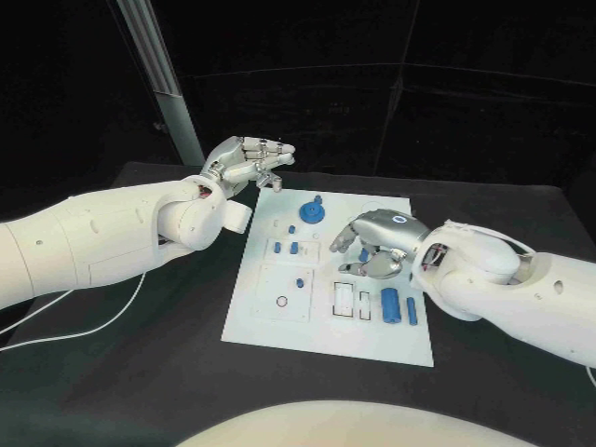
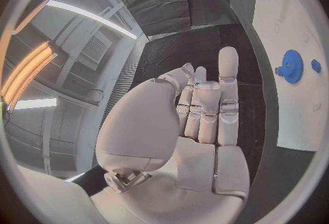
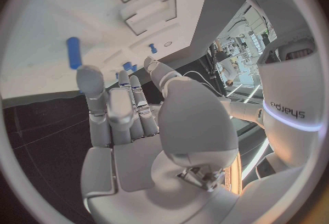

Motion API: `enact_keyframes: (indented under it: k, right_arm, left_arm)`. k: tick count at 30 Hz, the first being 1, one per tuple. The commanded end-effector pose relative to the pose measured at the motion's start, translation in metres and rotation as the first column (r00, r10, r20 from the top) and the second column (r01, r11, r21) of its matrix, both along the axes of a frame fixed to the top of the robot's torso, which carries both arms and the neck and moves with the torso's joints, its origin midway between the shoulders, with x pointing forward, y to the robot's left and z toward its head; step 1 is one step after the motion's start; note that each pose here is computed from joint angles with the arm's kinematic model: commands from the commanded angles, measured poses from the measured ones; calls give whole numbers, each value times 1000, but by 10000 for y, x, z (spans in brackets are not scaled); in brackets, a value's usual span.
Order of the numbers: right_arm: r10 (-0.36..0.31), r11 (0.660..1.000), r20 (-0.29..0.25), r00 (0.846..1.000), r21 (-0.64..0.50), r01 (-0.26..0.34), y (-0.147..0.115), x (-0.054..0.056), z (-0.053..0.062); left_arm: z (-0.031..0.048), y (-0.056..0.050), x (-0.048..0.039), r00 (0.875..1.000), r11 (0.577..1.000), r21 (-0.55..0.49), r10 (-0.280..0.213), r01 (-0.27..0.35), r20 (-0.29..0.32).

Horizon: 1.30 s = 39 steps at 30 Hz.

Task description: Assemble the parts on the task board

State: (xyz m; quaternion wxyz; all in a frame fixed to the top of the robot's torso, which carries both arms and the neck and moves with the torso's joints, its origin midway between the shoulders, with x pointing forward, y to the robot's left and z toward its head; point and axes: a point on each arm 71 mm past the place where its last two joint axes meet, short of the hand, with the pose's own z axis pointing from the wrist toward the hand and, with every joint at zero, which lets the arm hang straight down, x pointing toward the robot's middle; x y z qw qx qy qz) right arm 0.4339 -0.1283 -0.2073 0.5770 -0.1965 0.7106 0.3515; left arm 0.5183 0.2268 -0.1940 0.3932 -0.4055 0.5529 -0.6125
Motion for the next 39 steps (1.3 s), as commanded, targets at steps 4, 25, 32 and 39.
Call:
enact_keyframes:
  k: [4,25,32,39]
  right_arm:
    - [-111,994,-93,989,1,111,-307,100,43]
    - [-136,986,-11,991,-98,135,-277,248,12]
    - [-119,980,-50,992,-167,109,-224,259,-59]
    - [-108,971,-67,992,-220,90,-208,256,-104]
  left_arm:
    - [10,8,6,1000,1000,-8,-10,10,-1]
    - [1,-21,14,1000,1000,-10,-17,17,-3]
    - [1,-30,14,1000,1000,-10,-19,18,-3]
    - [1,-28,16,1000,1000,-10,-19,19,-3]
